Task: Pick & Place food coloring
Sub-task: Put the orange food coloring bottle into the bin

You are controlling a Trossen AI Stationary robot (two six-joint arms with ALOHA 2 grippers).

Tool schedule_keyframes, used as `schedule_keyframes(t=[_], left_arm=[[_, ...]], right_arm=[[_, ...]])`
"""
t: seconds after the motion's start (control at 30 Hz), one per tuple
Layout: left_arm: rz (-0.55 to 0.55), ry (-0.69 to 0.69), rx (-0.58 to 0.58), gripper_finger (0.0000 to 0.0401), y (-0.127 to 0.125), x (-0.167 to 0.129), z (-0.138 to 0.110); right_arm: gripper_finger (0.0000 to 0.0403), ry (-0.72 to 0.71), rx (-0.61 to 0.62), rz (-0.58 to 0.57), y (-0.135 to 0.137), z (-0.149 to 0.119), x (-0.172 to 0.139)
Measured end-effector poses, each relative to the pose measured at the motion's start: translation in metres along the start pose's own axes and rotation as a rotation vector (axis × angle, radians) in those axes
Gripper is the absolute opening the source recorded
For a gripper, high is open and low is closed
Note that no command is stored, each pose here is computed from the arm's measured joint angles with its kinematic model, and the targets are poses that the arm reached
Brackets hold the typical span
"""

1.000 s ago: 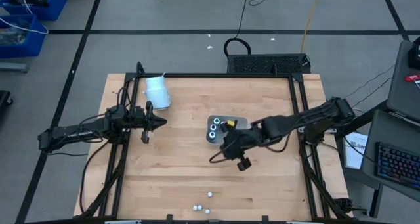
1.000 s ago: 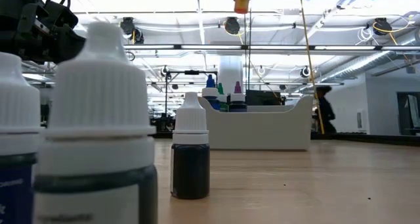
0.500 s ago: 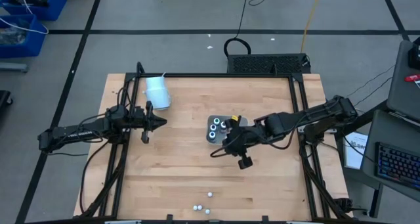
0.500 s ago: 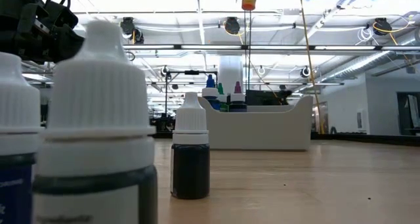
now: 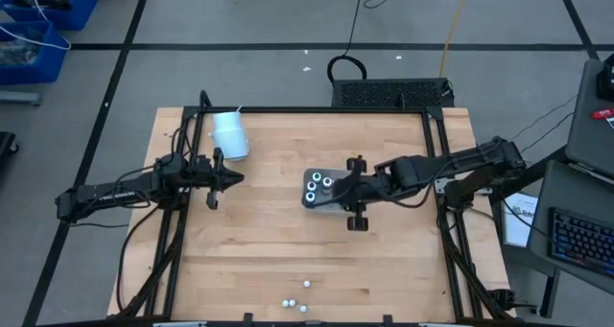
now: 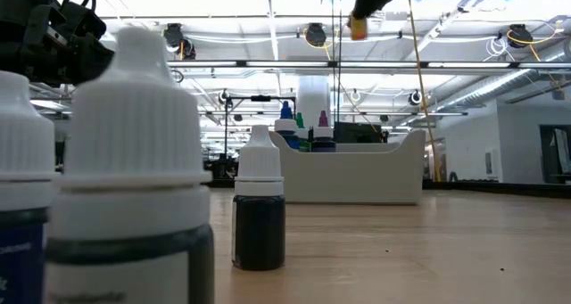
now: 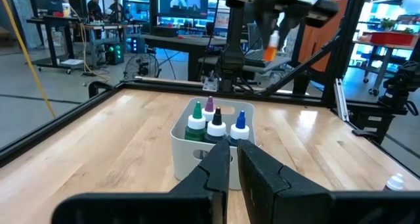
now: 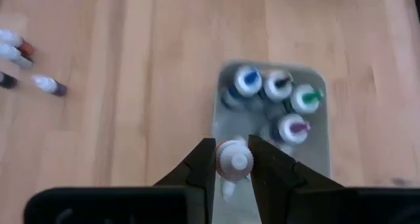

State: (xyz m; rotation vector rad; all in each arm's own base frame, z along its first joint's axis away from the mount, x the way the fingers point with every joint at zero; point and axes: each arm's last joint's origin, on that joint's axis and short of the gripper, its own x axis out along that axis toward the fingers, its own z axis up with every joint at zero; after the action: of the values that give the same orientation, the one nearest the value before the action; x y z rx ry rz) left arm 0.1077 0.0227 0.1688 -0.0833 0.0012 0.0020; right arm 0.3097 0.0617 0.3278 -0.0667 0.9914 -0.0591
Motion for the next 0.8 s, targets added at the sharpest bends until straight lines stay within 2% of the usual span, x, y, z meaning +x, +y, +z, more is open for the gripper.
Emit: schedule_keyframes(t=[0.17,0.33,0.63,0.8], left_arm=[[0.001,0.002,-0.001,0.0037,0.000,0.000,0.000],[0.000,0.003,-0.001,0.0037,0.000,0.000,0.000],[0.027,0.005,-0.002,0.0037,0.001,0.000,-0.001],[0.030,0.004,-0.001,0.0037,0.001,0.000,-0.001]], right_arm=[[0.0069,0.050,0.018,-0.060,-0.007,-0.006,-0.001],[0.0062,0.011,0.049,-0.069,-0.022,-0.019,-0.001],[0.0067,-0.063,0.170,-0.061,-0.061,-0.078,0.006],[0.0064,-0.074,0.218,-0.041,-0.073,-0.095,0.015]])
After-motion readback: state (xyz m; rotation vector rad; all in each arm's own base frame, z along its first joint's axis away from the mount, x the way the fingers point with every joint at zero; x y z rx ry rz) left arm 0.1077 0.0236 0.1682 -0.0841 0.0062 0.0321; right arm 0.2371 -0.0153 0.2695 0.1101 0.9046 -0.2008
